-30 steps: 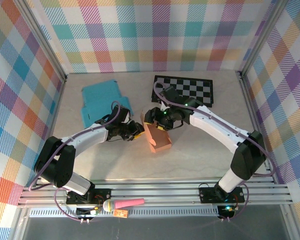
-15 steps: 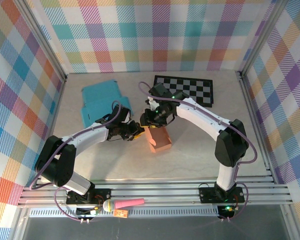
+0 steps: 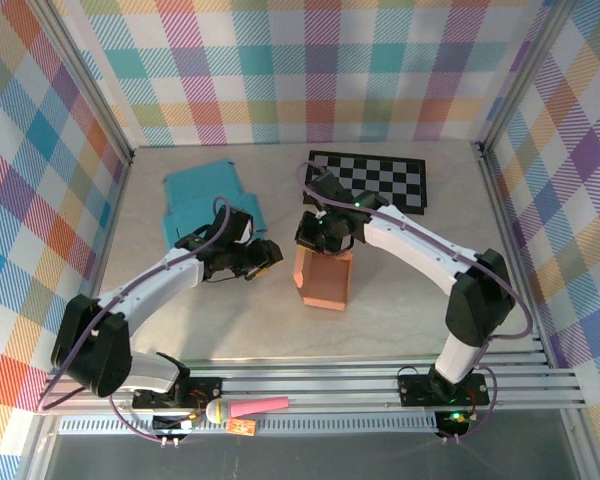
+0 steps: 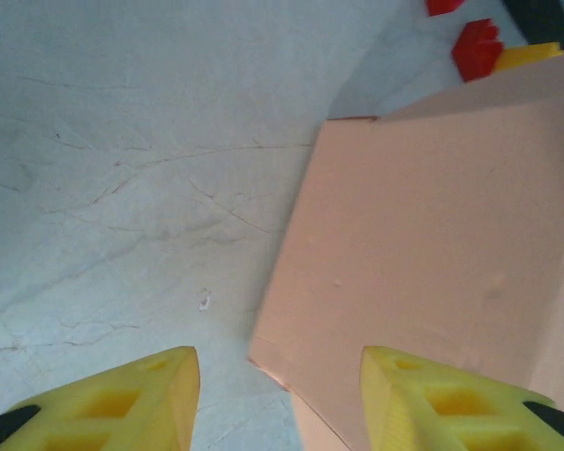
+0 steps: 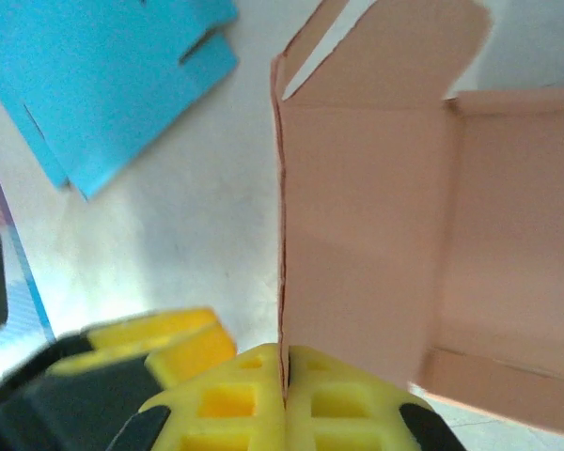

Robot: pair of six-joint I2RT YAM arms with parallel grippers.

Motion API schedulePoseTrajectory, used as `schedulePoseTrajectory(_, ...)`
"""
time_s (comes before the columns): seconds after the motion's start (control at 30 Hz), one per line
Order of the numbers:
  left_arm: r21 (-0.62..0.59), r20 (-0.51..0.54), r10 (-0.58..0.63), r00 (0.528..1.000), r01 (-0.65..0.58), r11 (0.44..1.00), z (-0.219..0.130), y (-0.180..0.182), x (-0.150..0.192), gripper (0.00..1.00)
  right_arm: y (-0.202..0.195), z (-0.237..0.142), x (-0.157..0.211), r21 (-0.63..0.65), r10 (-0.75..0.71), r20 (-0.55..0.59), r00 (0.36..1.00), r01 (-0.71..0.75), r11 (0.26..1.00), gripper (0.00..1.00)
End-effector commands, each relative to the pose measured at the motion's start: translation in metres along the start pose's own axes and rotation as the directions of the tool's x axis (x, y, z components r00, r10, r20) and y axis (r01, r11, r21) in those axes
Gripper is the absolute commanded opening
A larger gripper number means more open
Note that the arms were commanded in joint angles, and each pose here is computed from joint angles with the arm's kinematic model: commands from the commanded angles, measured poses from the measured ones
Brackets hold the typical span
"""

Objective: Fold the paper box

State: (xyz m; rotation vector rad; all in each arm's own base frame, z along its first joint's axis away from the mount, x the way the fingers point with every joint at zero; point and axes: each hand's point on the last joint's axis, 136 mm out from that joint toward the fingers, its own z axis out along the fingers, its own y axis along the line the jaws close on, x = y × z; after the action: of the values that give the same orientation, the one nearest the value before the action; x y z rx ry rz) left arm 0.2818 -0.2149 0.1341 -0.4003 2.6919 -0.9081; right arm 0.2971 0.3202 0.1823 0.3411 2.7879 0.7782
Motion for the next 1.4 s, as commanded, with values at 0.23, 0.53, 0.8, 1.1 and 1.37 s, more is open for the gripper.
schedulePoseTrajectory(0.23,-0.054,-0.031,0.152,0.988,-0.154,0.987,-0.037,0.008,0.019,0.51,-0.068,-0.061,-0.022,0.134,0.563,0.497,0.660,-0.699,0.702,0.00)
schedulePoseTrajectory(0.53,-0.005,-0.058,0.479,0.876,-0.480,0.877,-0.046,-0.011,0.023,0.51,-0.074,-0.079,-0.022,0.288,0.547,0.639,0.541,-0.827,0.482,0.00)
schedulePoseTrajectory(0.8,0.011,0.004,0.758,0.653,-0.758,0.653,-0.031,-0.038,0.037,0.55,-0.079,-0.068,-0.027,0.292,0.558,0.639,0.530,-0.838,0.461,0.00)
schedulePoseTrajectory(1.1,-0.017,0.034,0.839,0.543,-0.839,0.544,-0.005,-0.070,0.035,0.56,-0.084,-0.061,-0.031,0.300,0.581,0.603,0.547,-0.830,0.471,0.00)
schedulePoseTrajectory(1.37,-0.002,0.007,0.864,0.503,-0.864,0.503,0.021,-0.087,0.038,0.56,-0.086,-0.058,-0.032,0.287,0.608,0.572,0.551,-0.829,0.481,0.00)
